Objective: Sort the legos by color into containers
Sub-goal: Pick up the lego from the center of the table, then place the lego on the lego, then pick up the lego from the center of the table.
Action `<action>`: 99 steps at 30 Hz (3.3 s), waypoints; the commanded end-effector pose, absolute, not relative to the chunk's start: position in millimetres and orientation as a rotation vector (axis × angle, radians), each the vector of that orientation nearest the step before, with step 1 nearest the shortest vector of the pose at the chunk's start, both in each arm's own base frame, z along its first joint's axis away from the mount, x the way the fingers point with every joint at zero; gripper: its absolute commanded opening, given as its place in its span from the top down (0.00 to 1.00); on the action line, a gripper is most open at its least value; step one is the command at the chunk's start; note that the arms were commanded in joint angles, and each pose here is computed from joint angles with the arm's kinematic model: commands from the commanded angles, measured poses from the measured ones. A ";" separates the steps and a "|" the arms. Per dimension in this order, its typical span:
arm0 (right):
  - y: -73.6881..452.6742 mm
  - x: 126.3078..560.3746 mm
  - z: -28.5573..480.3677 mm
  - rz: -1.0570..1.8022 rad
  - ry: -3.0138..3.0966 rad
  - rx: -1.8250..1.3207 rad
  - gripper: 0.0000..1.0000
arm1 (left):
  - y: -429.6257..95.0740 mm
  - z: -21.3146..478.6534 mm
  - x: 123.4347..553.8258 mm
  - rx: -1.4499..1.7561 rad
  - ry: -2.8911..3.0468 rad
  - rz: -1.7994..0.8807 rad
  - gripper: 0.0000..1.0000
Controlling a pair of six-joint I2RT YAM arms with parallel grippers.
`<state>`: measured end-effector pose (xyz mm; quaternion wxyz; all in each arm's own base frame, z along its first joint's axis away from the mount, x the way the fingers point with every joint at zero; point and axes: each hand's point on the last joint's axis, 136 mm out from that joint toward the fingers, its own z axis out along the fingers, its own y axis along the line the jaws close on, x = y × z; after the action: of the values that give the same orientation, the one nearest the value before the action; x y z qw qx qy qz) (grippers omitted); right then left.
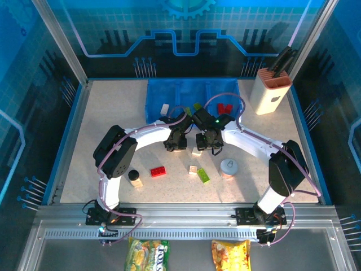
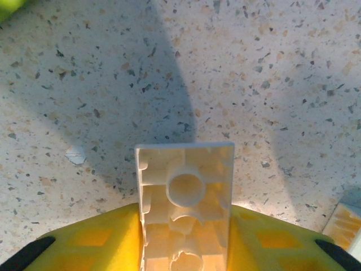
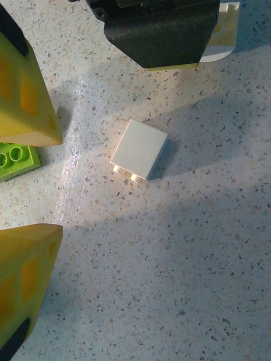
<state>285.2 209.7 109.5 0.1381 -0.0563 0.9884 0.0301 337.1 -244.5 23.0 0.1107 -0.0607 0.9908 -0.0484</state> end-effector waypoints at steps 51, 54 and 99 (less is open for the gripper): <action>176.6 271.1 135.7 0.008 2.815 -0.141 0.58 | -149.7 129.0 527.4 0.050 2.551 0.075 0.64; 174.4 269.8 135.5 0.008 2.816 -0.137 0.58 | -145.7 121.7 538.0 0.058 2.553 0.101 0.64; 187.8 278.9 148.6 0.076 2.796 -0.182 0.58 | -149.5 201.4 471.1 0.078 2.600 -0.220 0.49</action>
<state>272.2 184.4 137.3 0.1584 -0.0629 0.9852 0.0165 498.2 -150.6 198.5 0.2949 0.0344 0.9532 -0.0564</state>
